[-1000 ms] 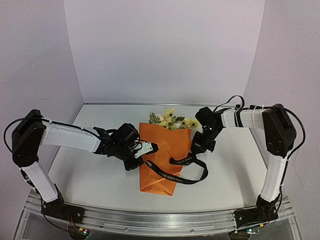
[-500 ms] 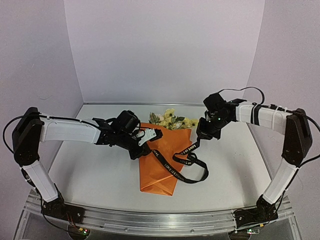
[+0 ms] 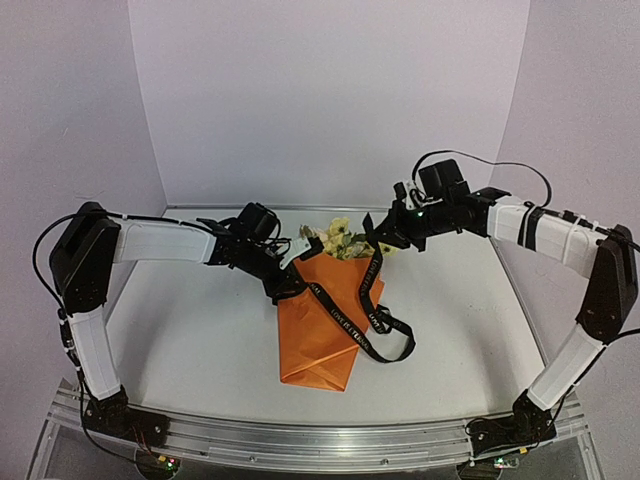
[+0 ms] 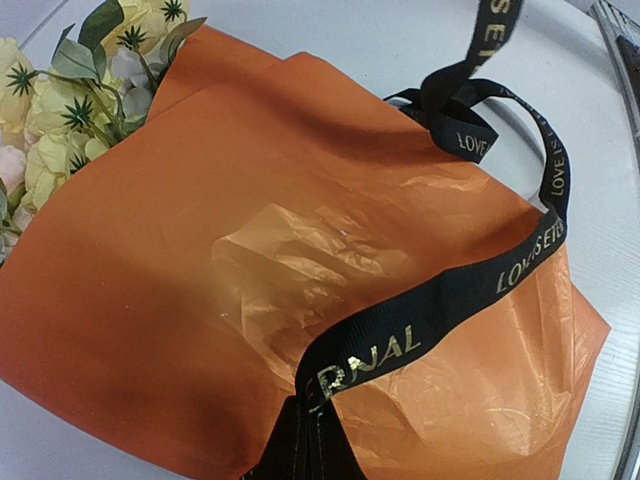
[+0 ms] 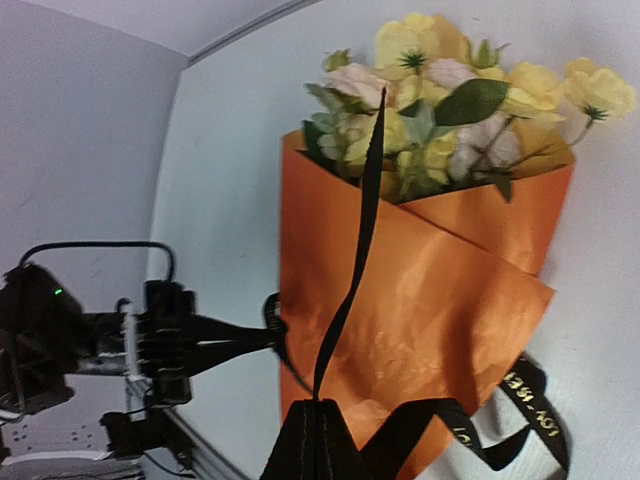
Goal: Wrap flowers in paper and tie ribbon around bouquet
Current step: Cross the ribbon over the folded bouquet.
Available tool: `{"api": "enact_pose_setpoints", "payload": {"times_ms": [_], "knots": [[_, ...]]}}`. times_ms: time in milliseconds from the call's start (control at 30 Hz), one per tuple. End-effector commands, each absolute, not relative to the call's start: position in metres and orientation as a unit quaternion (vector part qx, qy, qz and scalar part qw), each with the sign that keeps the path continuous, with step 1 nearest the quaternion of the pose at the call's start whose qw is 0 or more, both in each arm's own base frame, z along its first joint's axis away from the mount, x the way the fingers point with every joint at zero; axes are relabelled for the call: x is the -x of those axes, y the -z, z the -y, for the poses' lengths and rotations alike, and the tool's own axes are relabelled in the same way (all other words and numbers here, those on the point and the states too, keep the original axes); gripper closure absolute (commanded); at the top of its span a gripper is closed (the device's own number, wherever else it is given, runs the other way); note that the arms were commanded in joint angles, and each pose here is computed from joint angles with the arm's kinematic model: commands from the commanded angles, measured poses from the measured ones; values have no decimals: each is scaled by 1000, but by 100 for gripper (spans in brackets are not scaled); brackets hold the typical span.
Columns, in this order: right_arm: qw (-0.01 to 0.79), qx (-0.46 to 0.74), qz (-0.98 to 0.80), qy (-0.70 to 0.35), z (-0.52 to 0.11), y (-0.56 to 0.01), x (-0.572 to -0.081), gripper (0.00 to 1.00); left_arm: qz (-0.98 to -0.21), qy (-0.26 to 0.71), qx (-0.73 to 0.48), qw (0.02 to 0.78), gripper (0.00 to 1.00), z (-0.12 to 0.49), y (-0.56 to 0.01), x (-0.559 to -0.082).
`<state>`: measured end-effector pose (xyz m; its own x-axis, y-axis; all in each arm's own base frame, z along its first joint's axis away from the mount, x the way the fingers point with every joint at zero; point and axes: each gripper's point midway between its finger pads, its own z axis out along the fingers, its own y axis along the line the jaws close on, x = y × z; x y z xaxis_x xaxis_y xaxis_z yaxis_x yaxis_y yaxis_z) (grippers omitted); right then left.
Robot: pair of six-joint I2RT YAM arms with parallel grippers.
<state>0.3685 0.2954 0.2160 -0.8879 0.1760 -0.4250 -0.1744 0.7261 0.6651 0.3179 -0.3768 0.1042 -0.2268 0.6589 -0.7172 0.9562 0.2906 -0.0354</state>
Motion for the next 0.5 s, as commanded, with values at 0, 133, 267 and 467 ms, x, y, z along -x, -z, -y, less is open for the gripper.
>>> {"api": "enact_pose_setpoints", "payload": {"times_ms": [0,133,267,467], "knots": [[210,24,-840,-501,-344,-263,-356,100,-722,285,-552,305,100,388,-123,-322],[169,11,-805,-568,-373,-262,-351,100,-723,292,-554,292,100,389,-119,-323],[123,-2,-771,-625,-398,-266,-350,100,-721,302,-553,287,100,389,-118,-324],[68,-10,-759,-647,-421,-238,-337,100,-722,310,-549,284,100,389,-119,-327]]}}
